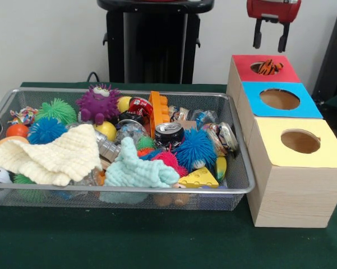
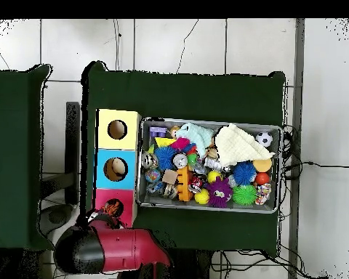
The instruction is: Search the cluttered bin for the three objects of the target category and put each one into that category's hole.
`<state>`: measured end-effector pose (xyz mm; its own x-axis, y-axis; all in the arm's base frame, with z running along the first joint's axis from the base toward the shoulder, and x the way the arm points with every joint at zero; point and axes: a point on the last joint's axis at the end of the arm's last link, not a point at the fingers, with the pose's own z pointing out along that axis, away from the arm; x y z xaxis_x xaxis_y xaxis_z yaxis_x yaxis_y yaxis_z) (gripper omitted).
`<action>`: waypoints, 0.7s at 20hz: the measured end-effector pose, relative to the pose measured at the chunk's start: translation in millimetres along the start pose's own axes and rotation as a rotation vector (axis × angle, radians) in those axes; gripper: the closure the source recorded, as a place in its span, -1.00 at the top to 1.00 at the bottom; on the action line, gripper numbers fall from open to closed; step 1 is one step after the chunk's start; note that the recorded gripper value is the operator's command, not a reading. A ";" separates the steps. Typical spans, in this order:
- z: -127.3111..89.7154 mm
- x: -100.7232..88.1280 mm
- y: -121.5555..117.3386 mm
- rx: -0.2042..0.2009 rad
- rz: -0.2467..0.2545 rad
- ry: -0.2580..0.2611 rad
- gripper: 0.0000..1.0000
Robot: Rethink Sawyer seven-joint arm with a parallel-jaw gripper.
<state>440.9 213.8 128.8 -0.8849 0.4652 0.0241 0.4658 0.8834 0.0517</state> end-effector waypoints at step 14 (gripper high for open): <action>18.6 3.4 -6.4 0.017 0.008 0.026 1.00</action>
<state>435.0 210.8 109.9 -0.8806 0.4712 0.0501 0.4730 0.8804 0.0341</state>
